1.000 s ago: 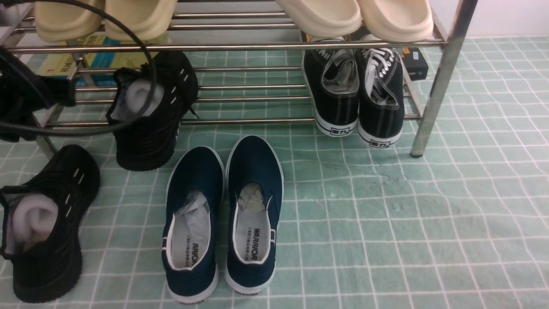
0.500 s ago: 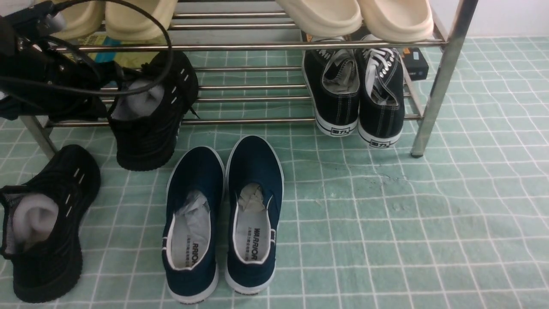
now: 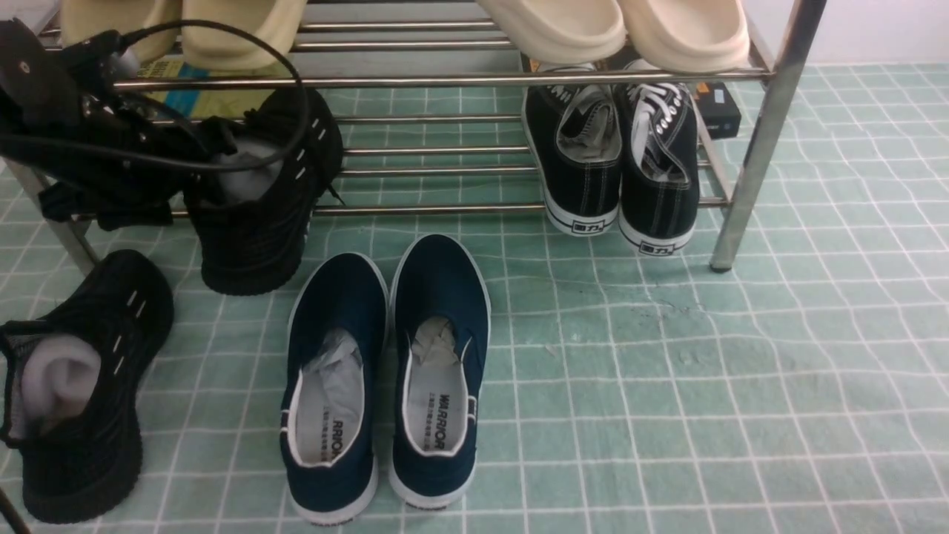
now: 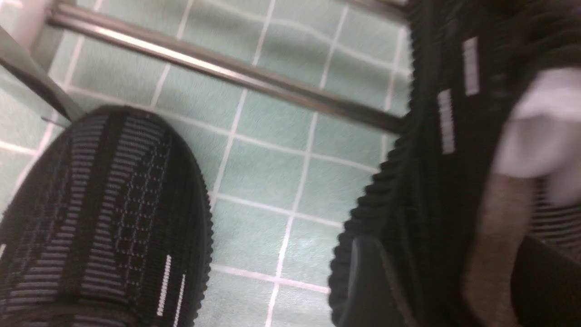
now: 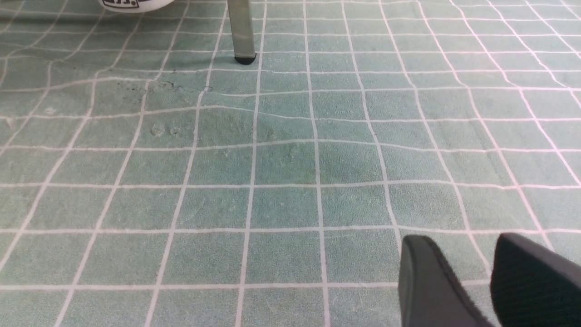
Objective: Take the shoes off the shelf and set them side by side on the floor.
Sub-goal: 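Grasp the leftmost shoe on the bottom shelf of the shoe rack with the left gripper, then set the held shoe down on the floor in front of the rack with the left gripper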
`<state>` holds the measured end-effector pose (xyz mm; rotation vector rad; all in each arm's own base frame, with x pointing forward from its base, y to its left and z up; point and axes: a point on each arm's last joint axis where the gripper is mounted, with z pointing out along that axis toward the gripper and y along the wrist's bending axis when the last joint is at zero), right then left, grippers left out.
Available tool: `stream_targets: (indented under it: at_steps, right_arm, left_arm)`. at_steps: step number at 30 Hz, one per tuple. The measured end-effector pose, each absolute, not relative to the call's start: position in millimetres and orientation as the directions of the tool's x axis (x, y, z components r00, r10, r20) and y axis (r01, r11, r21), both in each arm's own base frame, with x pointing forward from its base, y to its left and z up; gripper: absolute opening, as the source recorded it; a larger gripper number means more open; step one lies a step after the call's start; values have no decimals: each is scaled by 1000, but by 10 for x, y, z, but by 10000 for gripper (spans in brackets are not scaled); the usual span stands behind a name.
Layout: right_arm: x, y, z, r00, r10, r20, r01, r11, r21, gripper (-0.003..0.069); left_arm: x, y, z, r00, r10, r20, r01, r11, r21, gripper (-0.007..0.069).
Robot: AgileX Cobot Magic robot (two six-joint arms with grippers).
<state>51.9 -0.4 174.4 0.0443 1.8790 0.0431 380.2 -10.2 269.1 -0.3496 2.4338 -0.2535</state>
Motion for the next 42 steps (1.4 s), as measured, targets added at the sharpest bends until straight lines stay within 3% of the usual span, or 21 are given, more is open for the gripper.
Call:
stream_targets:
  at_steps: [6,8,10,11,13,15,22,27,33,42]
  right_arm:
    - [519,-4,1744,-304,53,-951,9,999,52,237]
    - [519,-4,1744,-304,53,-951,9,999,52,237]
    - [519,-4,1744,-304,53,-951,9,999,52,237]
    - [519,-4,1744,-304,53,-951,9,999,52,237]
    - [519,-4,1744,-304,53,-951,9,999,52,237]
    - [519,-4,1744,-304,53,-951,9,999,52,237]
    - [519,-5,1744,-304,52,-951,9,999,52,237]
    - [519,-5,1744,-304,52,-951,9,999,52,237]
    - [519,-5,1744,-304,52,-951,9,999,52,237]
    - [519,-5,1744,-304,52,-951,9,999,52,237]
  left_arm:
    - [3897,-106,2547,-743,-334,-580,-199,938,-284,382]
    - [3901,-109,2539,-743,-340,-577,-202,935,-291,307]
    - [3882,-113,2549,-750,-343,-566,-205,934,-294,179]
    - [3879,-114,2553,-751,-342,-565,-205,934,-293,165]
    - [3803,-121,2644,-763,-337,-551,-201,935,-293,41]
    - [3743,-124,2716,-769,-332,-546,-197,936,-292,20]
    - [3132,-93,3270,-819,-330,-469,-240,940,-242,11]
    - [2870,-6,3417,-783,-403,-474,-349,915,-201,11]
    - [2694,75,3255,-726,-497,-475,-471,863,-182,12]
    - [2653,12,2841,-725,-541,-426,-481,841,-249,12]
